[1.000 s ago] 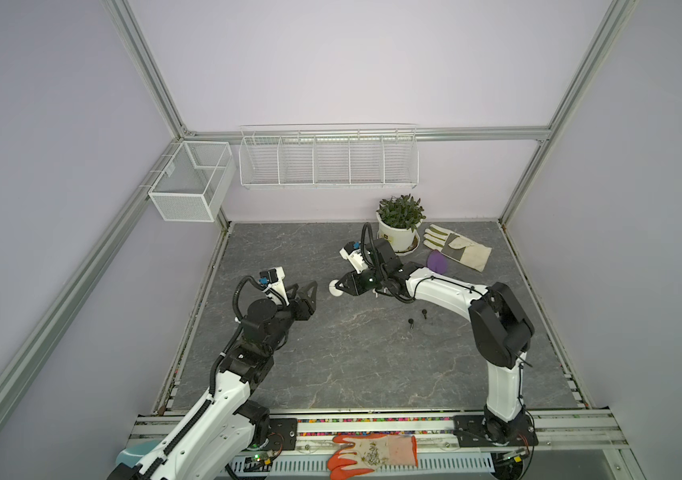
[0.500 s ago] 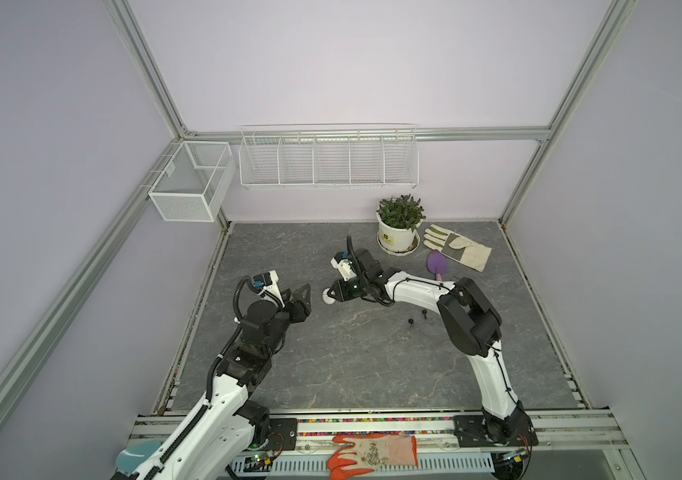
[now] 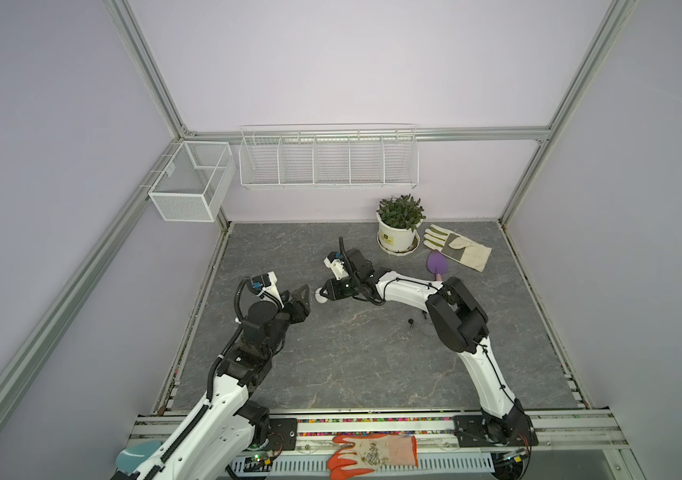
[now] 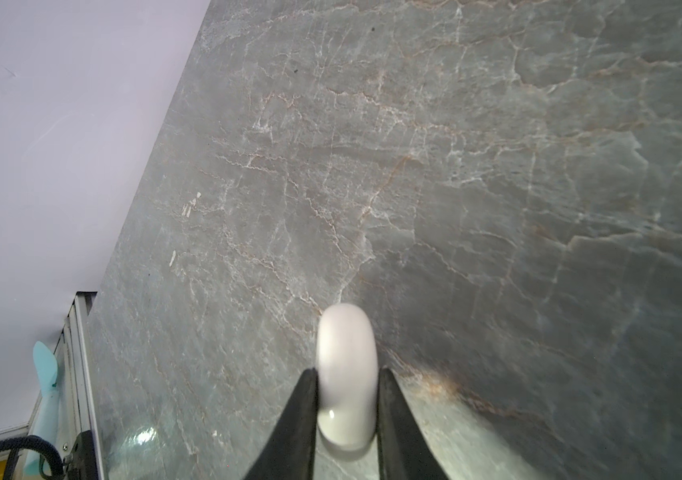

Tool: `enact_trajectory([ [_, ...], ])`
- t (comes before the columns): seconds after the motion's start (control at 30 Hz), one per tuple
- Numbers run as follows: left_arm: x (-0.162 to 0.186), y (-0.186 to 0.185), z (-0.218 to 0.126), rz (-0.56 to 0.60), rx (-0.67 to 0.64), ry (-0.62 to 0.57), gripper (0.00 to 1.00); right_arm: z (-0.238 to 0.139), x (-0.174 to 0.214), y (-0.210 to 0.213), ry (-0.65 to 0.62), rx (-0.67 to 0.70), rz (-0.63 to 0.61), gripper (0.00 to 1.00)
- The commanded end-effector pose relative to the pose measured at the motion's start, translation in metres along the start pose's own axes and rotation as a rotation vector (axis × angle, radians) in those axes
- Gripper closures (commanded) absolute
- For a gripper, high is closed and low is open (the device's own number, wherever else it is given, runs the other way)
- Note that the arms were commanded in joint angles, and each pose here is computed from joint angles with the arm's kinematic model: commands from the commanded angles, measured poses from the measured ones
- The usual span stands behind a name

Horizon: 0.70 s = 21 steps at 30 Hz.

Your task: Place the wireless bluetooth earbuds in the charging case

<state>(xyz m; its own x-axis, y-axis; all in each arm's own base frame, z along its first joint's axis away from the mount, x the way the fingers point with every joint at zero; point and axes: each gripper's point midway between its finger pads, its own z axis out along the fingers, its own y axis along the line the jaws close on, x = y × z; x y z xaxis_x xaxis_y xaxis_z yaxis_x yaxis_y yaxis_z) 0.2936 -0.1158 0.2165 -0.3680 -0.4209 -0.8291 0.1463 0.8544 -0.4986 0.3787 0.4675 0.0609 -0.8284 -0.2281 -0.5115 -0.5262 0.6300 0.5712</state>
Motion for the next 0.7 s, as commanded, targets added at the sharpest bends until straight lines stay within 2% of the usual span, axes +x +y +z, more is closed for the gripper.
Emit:
enact_trajectory([
  [0.0,0.008,0.01,0.006,-0.008,-0.038,0.013,0.35,0.007,0.004,-0.007,0.019,0.017,0.027,0.73],
  [0.3,0.014,0.017,0.01,-0.007,-0.059,0.018,0.35,0.012,0.013,-0.025,0.06,0.061,0.062,0.63],
  [0.47,0.019,0.022,0.012,-0.003,-0.077,0.025,0.35,0.01,0.015,-0.028,0.073,0.077,0.06,0.54],
  [0.57,0.02,0.024,0.013,-0.004,-0.083,0.028,0.35,0.001,0.013,-0.023,0.081,0.075,0.002,0.45],
  [0.67,0.02,0.023,0.012,-0.013,-0.079,0.034,0.35,-0.014,0.008,-0.016,0.084,0.09,-0.172,0.34],
])
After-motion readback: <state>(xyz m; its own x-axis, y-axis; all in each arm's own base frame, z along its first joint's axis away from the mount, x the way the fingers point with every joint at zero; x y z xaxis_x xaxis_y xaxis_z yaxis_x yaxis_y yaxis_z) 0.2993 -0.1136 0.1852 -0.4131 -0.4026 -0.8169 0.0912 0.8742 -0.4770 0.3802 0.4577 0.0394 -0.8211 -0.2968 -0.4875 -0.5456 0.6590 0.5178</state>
